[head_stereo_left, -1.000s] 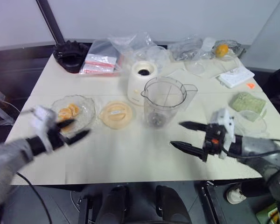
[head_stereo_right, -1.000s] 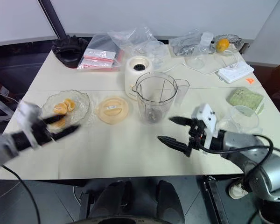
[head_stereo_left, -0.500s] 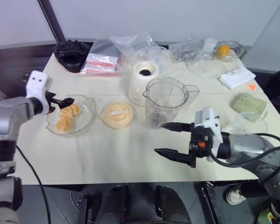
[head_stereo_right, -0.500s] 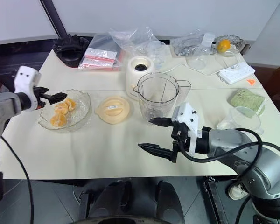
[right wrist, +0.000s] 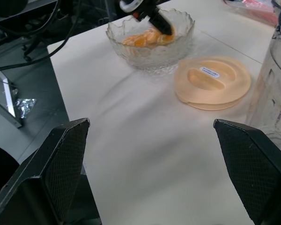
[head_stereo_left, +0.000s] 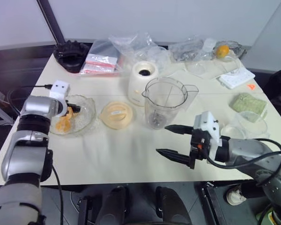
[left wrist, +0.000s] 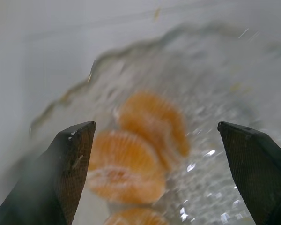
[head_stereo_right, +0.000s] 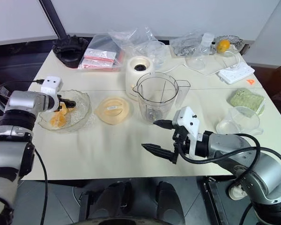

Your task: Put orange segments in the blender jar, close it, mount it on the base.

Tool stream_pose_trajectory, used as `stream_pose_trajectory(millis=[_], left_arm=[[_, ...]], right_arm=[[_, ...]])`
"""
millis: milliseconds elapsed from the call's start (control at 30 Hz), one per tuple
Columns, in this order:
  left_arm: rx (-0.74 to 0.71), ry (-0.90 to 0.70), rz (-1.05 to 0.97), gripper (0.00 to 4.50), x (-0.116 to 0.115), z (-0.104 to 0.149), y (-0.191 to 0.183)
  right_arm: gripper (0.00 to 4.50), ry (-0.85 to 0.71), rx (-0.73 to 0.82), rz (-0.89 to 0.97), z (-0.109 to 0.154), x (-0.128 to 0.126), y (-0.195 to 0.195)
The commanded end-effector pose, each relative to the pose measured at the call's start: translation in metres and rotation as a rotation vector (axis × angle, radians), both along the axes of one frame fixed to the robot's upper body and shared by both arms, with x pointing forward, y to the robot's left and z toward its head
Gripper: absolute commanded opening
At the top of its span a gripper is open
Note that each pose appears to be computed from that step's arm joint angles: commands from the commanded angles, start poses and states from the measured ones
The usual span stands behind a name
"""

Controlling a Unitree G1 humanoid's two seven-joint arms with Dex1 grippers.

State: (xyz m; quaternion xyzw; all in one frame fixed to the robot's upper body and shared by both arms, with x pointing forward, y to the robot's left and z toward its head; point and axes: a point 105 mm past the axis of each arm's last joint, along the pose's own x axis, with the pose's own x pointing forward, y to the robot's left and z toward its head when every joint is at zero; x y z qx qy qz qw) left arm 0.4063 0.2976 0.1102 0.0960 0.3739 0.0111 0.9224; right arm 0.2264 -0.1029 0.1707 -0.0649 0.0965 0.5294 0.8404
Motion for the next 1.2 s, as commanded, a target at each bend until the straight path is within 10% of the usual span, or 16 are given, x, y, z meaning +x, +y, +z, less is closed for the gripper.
stream_pose_trajectory(millis=[33,733,1000,1200], left_arm=[[0.031,0.042,0.025,4.36,-0.003,0.005,0.007],[0.061,0.045,-0.018,4.36,0.005,-0.02,-0.005],[0.062,0.065,-0.009,1.01,0.001,-0.024,0.001],[0.083,0.046,0.027,1.01,-0.004,-0.006,0.018]], right_arm=[[4.48,-0.043,-0.007,0.003,0.008,-0.004,0.0],[4.48,-0.051,-0.005,-0.025,0.005,-0.002,0.005],[4.5,-0.053,-0.005,-0.037,0.005,0.0,0.005],[4.5,-0.049,-0.005,-0.039,0.003,0.0,0.004]])
